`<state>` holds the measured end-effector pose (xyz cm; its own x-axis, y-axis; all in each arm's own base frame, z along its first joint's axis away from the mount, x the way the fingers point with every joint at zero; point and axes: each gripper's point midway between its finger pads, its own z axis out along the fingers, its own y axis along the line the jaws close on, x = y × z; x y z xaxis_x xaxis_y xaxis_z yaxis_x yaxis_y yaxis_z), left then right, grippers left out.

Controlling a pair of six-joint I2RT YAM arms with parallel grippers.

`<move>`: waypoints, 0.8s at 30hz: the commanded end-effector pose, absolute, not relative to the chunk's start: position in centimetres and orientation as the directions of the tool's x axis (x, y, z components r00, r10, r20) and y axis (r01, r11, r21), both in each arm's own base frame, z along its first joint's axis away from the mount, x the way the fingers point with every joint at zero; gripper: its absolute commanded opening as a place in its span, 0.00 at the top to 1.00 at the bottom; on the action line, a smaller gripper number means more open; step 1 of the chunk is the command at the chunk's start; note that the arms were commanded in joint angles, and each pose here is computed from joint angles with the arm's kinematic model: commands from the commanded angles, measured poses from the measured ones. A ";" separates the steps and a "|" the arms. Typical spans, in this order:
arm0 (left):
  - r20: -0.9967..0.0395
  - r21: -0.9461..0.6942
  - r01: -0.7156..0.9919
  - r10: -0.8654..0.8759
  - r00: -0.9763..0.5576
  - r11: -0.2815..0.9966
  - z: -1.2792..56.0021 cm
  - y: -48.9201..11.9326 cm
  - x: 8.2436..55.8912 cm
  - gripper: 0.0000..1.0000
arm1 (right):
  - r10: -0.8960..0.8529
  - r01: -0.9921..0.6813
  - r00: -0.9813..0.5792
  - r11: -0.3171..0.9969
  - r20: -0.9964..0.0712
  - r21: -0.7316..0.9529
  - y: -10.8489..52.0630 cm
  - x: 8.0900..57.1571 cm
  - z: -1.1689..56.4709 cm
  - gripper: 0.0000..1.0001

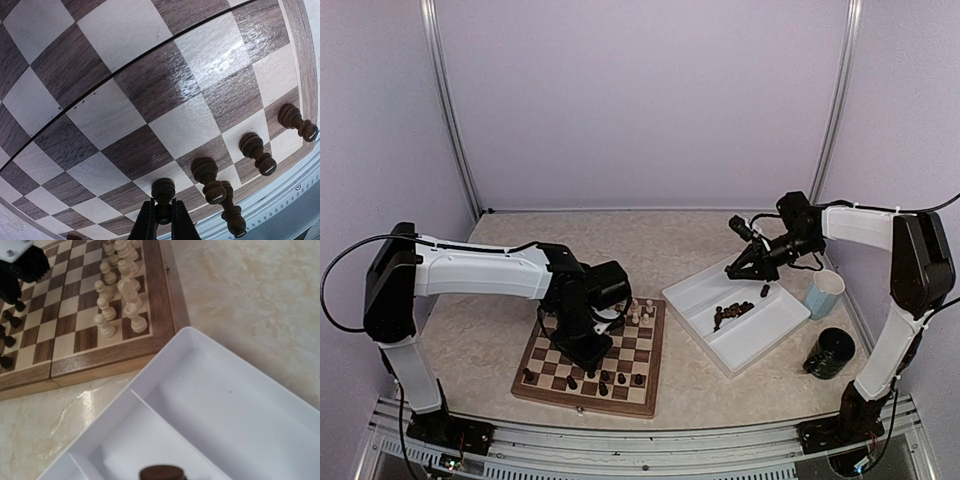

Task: Set up the chess pieces on the board
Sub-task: Place the pawn on d7.

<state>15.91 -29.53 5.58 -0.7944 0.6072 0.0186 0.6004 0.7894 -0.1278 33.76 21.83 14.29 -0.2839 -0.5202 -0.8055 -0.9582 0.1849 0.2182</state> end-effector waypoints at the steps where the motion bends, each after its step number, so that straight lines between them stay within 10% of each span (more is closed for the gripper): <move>1: 0.006 -0.146 0.615 0.623 -0.782 0.775 5.5 -30.6 15.9 0.94 | -0.526 -0.960 -0.278 0.163 -0.804 0.226 22.2 33.2 14.1 0.97; 24: -0.068 -0.124 0.515 0.510 -0.857 0.848 9.4 -27.0 14.9 0.59 | -0.526 -0.960 -0.282 0.160 -0.802 0.232 22.3 33.2 14.0 0.97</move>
<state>15.96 -28.70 9.07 -0.8261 0.5578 -0.0804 0.5635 0.8171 -0.1218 33.68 21.92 14.28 -0.2837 -0.5213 -0.8048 -0.9583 0.1828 0.2194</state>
